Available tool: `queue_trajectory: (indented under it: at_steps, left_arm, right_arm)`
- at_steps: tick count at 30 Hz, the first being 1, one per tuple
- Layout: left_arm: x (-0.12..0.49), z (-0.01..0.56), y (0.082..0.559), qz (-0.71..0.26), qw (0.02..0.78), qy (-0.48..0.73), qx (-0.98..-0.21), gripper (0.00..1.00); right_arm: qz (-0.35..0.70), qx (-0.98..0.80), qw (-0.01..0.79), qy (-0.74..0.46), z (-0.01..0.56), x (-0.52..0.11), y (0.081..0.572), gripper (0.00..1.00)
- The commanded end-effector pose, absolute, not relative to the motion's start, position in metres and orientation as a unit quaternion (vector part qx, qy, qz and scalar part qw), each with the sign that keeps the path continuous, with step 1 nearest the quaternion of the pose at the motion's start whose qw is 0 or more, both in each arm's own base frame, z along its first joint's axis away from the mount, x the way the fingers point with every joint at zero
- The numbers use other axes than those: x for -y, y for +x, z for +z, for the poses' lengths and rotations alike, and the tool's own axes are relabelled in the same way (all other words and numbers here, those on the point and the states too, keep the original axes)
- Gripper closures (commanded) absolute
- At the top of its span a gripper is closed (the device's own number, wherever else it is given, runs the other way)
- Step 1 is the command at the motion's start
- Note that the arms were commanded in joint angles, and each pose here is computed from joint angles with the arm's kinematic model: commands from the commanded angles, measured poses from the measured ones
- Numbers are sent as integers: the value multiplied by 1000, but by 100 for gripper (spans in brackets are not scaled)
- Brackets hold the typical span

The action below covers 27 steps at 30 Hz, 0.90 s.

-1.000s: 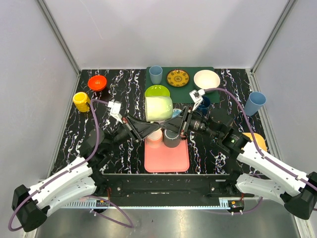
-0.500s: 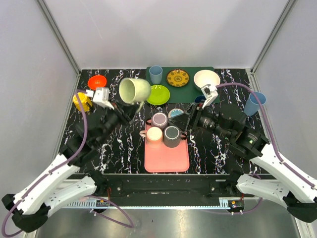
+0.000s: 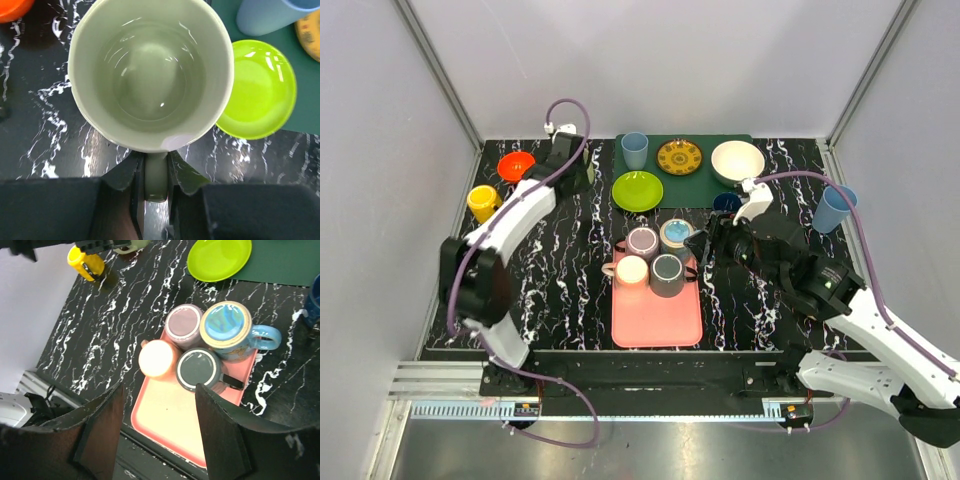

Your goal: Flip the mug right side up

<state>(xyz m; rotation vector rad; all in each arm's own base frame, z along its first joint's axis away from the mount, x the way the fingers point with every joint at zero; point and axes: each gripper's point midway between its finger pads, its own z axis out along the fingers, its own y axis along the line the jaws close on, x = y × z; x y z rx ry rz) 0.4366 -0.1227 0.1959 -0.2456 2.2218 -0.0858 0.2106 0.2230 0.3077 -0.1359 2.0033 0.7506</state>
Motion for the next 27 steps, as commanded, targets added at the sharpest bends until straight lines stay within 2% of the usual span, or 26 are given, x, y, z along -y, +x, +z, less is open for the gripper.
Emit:
queue_trajectory:
  at_steps: [1, 8, 14, 24, 27]
  left_arm:
    - [134, 243, 500, -73, 502, -93, -857, 100]
    - [139, 197, 579, -82, 474, -86, -873, 100]
    - [136, 171, 625, -73, 476, -79, -873, 100]
    - [138, 139, 645, -78, 470, -82, -875, 100]
    - [138, 133, 645, -76, 466, -82, -878, 90]
  right_arm:
    - [270, -818, 504, -59, 305, -211, 218, 36]
    - [265, -826, 494, -57, 291, -214, 220, 36]
    - [248, -835, 488, -59, 277, -217, 227, 36]
    - [236, -842, 482, -64, 268, -222, 233, 36]
    - [230, -843, 482, -66, 266, -222, 234, 36]
